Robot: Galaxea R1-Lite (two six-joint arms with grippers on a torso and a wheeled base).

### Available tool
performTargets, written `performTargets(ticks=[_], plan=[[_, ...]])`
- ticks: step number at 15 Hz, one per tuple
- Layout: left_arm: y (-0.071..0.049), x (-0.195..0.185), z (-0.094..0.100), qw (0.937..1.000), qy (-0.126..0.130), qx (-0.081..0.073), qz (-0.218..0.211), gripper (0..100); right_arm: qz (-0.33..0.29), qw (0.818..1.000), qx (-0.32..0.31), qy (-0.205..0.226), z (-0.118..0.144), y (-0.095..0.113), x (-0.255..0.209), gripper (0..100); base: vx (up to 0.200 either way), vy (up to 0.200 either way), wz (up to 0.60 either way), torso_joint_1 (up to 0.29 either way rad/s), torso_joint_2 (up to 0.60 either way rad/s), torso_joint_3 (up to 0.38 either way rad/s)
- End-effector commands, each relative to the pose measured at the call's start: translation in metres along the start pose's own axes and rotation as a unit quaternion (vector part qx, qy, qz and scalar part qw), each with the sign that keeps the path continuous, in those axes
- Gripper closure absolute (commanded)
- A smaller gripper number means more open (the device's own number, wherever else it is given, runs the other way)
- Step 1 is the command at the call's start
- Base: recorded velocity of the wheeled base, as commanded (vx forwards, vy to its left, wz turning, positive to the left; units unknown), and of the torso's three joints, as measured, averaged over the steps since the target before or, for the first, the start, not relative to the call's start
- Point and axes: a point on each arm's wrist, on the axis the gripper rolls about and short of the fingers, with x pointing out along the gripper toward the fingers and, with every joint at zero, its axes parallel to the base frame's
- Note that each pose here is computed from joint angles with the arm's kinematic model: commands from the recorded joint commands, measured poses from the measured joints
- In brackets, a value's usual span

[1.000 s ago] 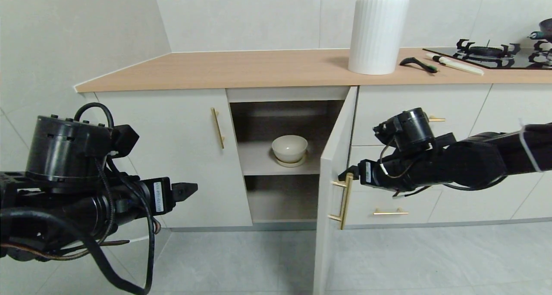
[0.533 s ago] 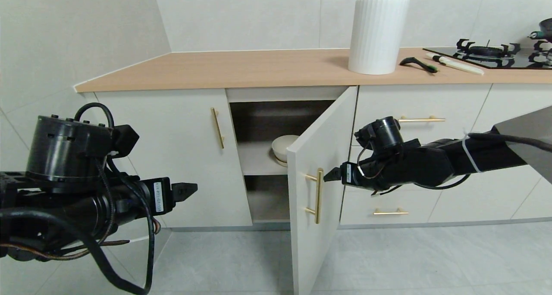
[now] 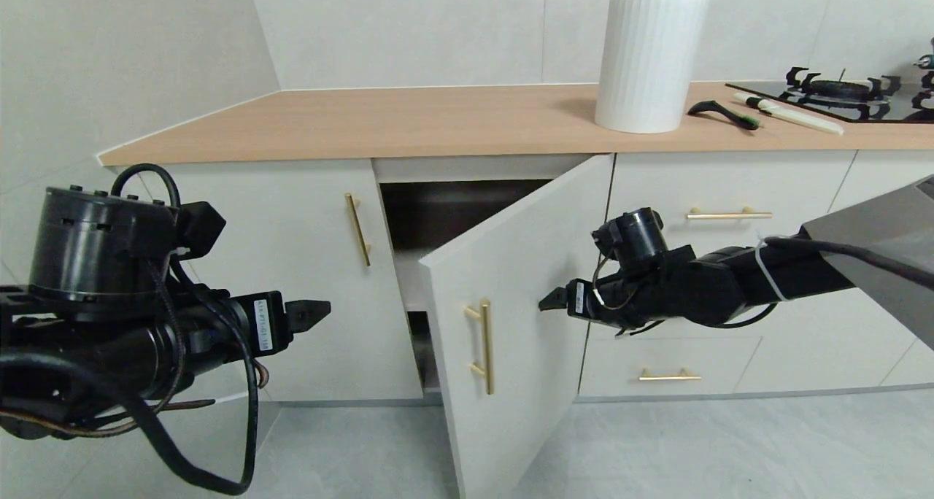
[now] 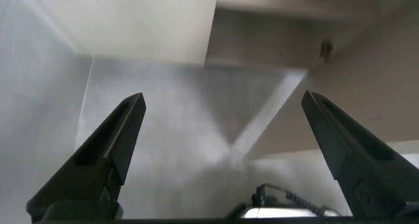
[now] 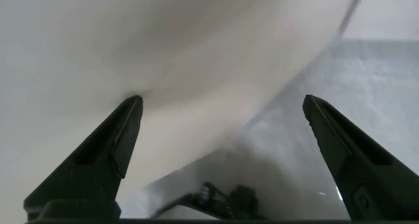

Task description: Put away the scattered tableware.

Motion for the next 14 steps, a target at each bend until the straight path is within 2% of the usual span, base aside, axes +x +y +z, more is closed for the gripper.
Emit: performTargets(ticks=[1, 4, 5, 6, 8, 10, 14], plan=[[0.004, -0.002, 0.004, 0.9999, -0.008, -0.008, 0.008, 0, 0.013, 1.0, 0.014, -0.011, -0.003, 0.005, 0.007, 0, 0.0, 0.0, 0.0, 0.0, 0.0, 0.0], [0.006, -0.002, 0.007, 0.9997, -0.014, -0.013, 0.014, 0, 0.02, 0.997, 0.057, -0.049, -0.002, 0.017, 0.022, 0, 0.0, 0.0, 0.0, 0.0, 0.0, 0.0], [0.007, -0.002, 0.008, 0.9997, -0.015, -0.014, 0.014, 0, -0.003, 0.992, 0.092, -0.088, 0.001, 0.024, 0.039, 0, 0.0, 0.0, 0.0, 0.0, 0.0, 0.0], [0.007, -0.002, 0.008, 0.9997, -0.016, -0.014, 0.014, 0, -0.02, 0.989, 0.1, -0.107, 0.001, 0.026, 0.05, 0, 0.0, 0.0, 0.0, 0.0, 0.0, 0.0], [0.007, -0.003, 0.008, 0.9997, -0.017, -0.015, 0.013, 0, -0.032, 0.985, 0.115, -0.127, 0.004, 0.027, 0.058, 0, 0.0, 0.0, 0.0, 0.0, 0.0, 0.0], [0.007, -0.003, 0.008, 0.9996, -0.017, -0.015, 0.013, 0, -0.038, 0.974, 0.155, -0.162, 0.015, 0.027, 0.065, 0, 0.0, 0.0, 0.0, 0.0, 0.0, 0.0], [0.007, -0.003, 0.008, 0.9996, -0.017, -0.015, 0.013, 0, -0.047, 0.961, 0.188, -0.2, 0.033, 0.016, 0.072, 0, 0.0, 0.0, 0.0, 0.0, 0.0, 0.0]])
